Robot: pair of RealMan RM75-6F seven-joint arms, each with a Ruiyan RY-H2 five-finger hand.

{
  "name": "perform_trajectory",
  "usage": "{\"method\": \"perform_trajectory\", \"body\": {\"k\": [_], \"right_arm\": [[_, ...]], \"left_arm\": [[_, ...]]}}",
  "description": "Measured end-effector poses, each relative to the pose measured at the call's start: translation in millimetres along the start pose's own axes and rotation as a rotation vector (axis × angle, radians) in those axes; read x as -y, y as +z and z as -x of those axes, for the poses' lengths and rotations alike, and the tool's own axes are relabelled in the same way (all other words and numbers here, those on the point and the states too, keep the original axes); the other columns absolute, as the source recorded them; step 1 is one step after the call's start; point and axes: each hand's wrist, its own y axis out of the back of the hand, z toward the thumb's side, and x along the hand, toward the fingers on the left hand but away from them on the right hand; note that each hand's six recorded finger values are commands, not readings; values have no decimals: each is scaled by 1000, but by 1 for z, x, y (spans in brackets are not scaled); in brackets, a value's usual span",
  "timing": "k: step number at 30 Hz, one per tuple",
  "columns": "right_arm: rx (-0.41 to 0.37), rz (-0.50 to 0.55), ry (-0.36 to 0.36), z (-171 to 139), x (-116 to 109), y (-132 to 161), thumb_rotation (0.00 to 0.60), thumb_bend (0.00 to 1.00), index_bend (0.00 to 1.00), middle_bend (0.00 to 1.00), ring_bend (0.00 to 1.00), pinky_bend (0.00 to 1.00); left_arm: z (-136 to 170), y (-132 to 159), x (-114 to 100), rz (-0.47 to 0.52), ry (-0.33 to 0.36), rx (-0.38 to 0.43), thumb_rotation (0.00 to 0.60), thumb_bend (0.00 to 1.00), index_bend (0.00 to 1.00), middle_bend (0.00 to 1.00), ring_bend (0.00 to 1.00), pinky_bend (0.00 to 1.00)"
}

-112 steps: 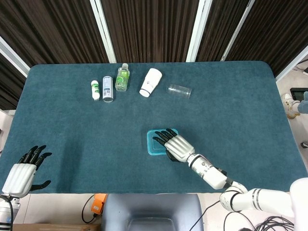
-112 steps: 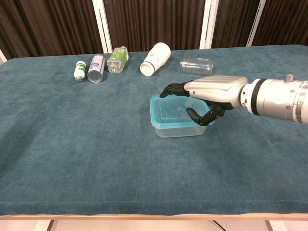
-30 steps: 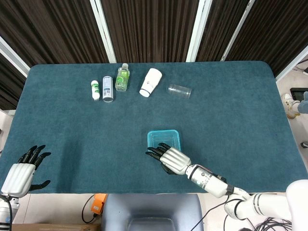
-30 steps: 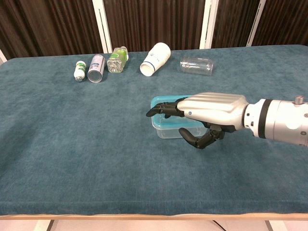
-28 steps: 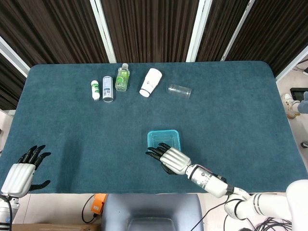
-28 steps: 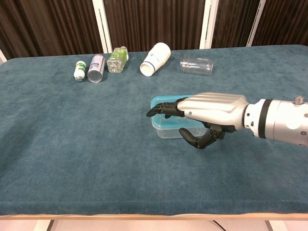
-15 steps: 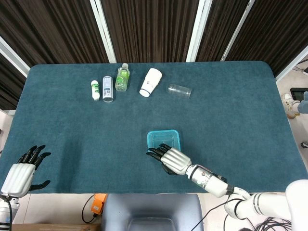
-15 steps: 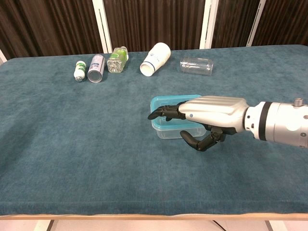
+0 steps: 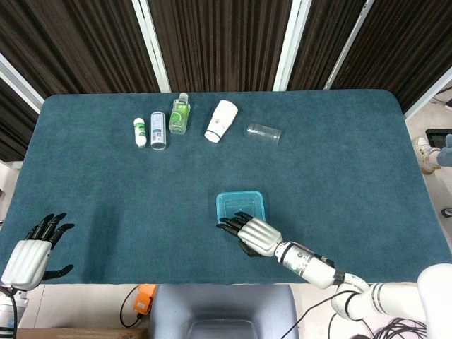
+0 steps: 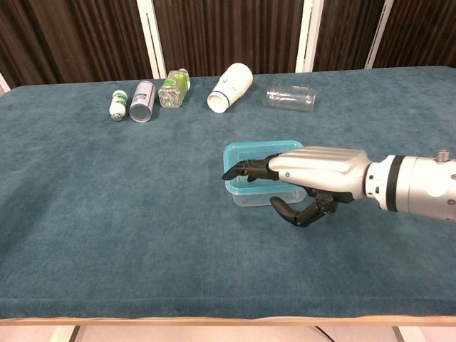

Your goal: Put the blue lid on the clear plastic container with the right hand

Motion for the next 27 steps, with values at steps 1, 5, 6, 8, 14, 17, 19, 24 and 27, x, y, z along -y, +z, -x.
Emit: {"method": "perform_trajectory", "body": {"k": [1, 5, 6, 8, 14, 17, 19, 24, 27], "right_arm": [[1, 1, 1, 0, 0, -1, 600, 864, 121, 168, 192, 209], [5, 3, 6, 0, 2, -3, 600, 864, 121, 167, 192, 209], [6, 4, 7, 0, 3, -4, 600, 864, 121, 167, 192, 209], [7, 6, 7, 0, 3, -4, 600, 863, 120, 167, 192, 209], [8, 12, 5, -1, 4, -7, 600, 864, 120, 167, 192, 209], [8, 13, 3, -2, 4, -8, 600, 864, 120, 167, 192, 209], [7, 14, -1, -2, 3, -8, 600, 864, 120, 167, 192, 209], [5, 18, -28, -4, -3, -8, 600, 864, 120, 167, 192, 209], [6, 20, -59, -4, -11, -9, 600, 864, 121, 168, 192, 209]], "left_arm": [[0, 0, 0, 0, 0, 0, 600, 462, 221, 74, 27, 219], [0, 0, 0, 0, 0, 0, 600, 463, 221, 75, 27, 219], [0, 0, 0, 0, 0, 0, 600, 462, 221, 75, 27, 219], [0, 0, 0, 0, 0, 0, 600, 462, 221, 74, 27, 219], [0, 0, 0, 0, 0, -1, 600, 463, 221, 74, 27, 219], [0, 0, 0, -1, 0, 0, 600, 462, 221, 74, 27, 219], [0, 0, 0, -1, 0, 0, 600, 463, 221, 74, 28, 219], [0, 0, 0, -1, 0, 0, 600, 463, 221, 74, 27, 218], [0, 0, 0, -2, 0, 0, 600, 462, 221, 74, 27, 218]]}}
